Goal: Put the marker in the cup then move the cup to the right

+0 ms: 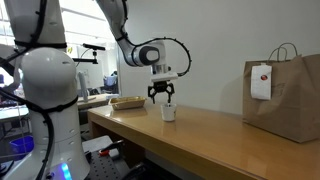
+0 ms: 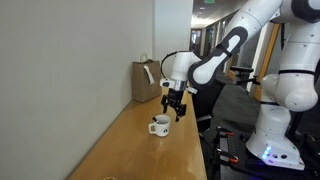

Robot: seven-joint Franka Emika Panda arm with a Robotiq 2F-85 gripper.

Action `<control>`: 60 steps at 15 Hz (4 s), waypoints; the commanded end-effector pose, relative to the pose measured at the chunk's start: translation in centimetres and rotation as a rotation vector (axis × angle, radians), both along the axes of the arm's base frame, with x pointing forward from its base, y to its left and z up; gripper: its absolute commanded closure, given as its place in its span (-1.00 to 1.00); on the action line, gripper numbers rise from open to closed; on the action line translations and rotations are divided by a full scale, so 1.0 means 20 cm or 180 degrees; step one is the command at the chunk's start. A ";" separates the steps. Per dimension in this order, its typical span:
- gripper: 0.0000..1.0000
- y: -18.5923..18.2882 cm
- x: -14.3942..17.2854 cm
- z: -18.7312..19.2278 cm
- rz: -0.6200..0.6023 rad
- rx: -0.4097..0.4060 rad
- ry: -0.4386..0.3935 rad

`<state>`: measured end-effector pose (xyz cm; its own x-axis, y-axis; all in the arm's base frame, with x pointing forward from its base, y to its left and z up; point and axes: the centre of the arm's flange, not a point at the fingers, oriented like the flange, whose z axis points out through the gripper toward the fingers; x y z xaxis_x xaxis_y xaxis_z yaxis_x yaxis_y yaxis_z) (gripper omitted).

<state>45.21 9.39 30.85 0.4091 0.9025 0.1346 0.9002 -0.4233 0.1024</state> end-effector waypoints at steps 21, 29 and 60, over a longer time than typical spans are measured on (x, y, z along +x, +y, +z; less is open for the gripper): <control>-0.31 0.00 0.25 -0.23 0.1360 -0.0365 0.0473; 0.90 -0.03 0.27 -0.24 0.1158 -0.0343 0.0379; 0.12 -0.40 0.93 -0.24 -0.4148 -0.0630 0.0301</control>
<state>63.49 0.78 25.35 0.9995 -0.0318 -0.0058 -0.0303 -0.9833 0.1792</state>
